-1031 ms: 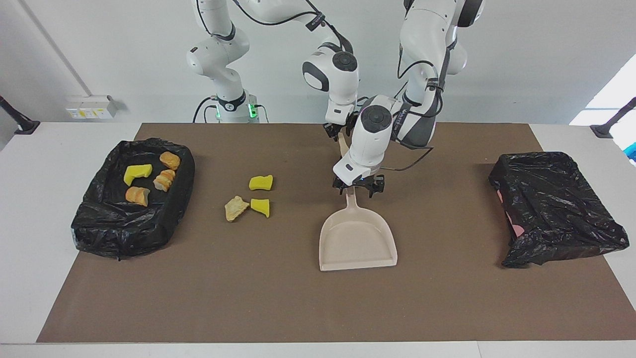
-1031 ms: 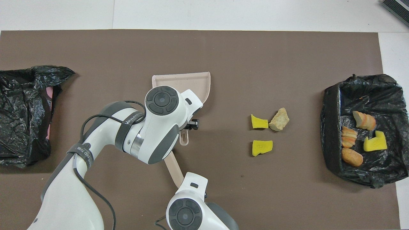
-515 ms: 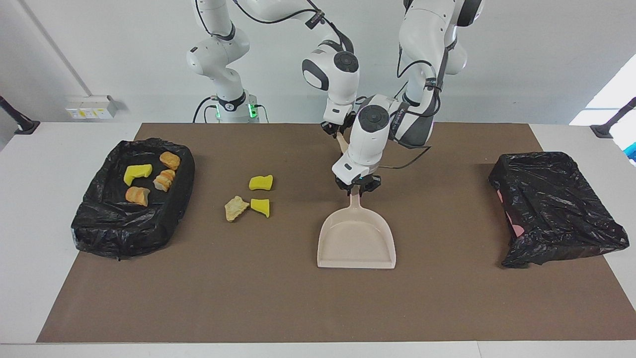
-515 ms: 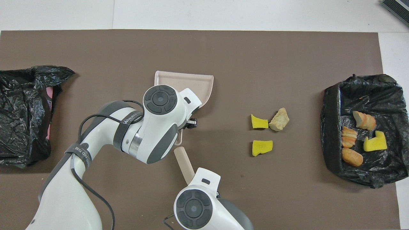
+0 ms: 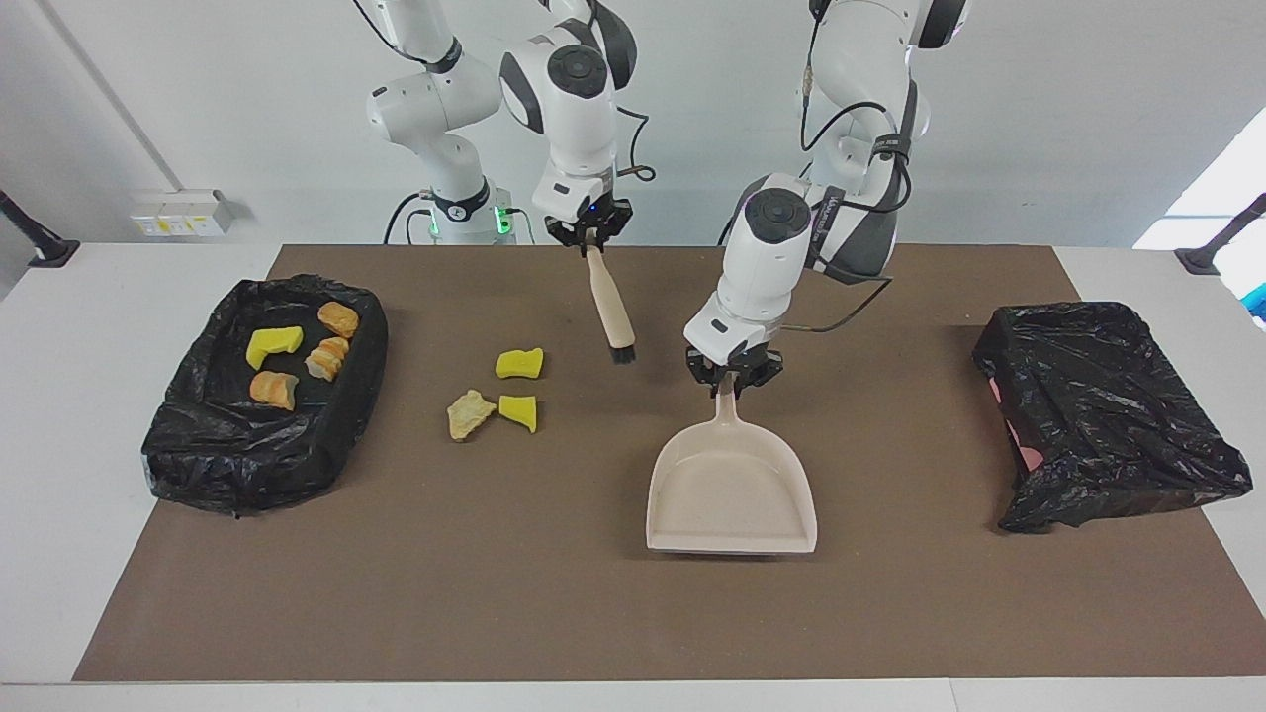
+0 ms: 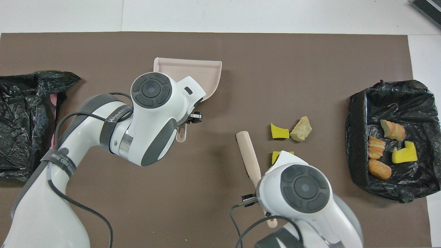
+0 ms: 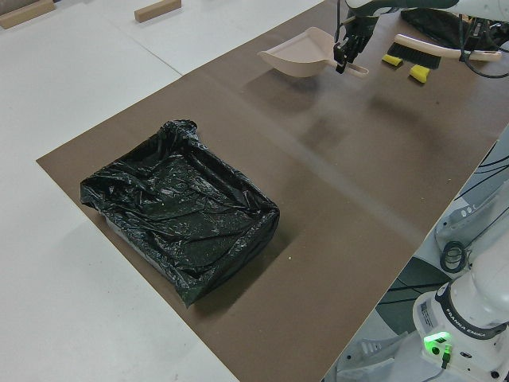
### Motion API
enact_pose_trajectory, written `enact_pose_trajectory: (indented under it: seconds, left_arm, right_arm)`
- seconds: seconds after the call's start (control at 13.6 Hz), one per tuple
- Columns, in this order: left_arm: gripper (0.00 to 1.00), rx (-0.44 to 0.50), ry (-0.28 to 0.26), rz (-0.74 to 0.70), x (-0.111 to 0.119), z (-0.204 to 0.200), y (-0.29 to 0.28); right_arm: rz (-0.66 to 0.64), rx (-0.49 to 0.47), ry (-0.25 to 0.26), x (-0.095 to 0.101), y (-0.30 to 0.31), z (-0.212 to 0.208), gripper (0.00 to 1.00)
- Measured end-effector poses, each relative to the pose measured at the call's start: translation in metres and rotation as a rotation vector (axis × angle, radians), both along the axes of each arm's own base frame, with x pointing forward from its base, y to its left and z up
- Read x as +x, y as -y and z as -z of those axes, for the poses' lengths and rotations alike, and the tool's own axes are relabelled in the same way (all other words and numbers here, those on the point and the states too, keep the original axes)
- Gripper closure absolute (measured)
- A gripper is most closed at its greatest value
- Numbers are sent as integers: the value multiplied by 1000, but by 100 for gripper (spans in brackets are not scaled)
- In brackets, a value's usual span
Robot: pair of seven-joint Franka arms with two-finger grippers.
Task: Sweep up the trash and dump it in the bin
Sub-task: 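Sweep the remaining sponge pieces toward the dustpan with the right gripper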
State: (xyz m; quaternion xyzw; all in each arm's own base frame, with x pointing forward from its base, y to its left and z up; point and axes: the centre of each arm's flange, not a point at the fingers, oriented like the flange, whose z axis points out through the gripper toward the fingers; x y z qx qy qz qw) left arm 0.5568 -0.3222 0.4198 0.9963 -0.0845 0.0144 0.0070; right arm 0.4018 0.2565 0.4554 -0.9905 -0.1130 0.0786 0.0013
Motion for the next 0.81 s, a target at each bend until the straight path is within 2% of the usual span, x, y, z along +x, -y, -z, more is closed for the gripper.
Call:
enact_pose_trajectory:
  seconds: [0.15, 0.29, 0.44, 0.59, 0.81]
  left_arm:
    - [68, 15, -8, 102, 5, -21, -24]
    - [68, 24, -18, 205, 8, -42, -52]
    - [68, 41, -67, 347, 3, -55, -73]
    - [68, 46, -113, 523, -3, -56, -81]
    - [68, 39, -170, 790, -11, -47, -87]
  right_arm:
    - [32, -70, 23, 28, 47, 8, 73]
    - [12, -182, 52, 59, 105, 16, 73]
    - [-6, -241, 51, 88, 162, 24, 73]
    - [10, -248, 52, 104, 195, 38, 73]
    - [9, -239, 39, 111, 200, 72, 73]
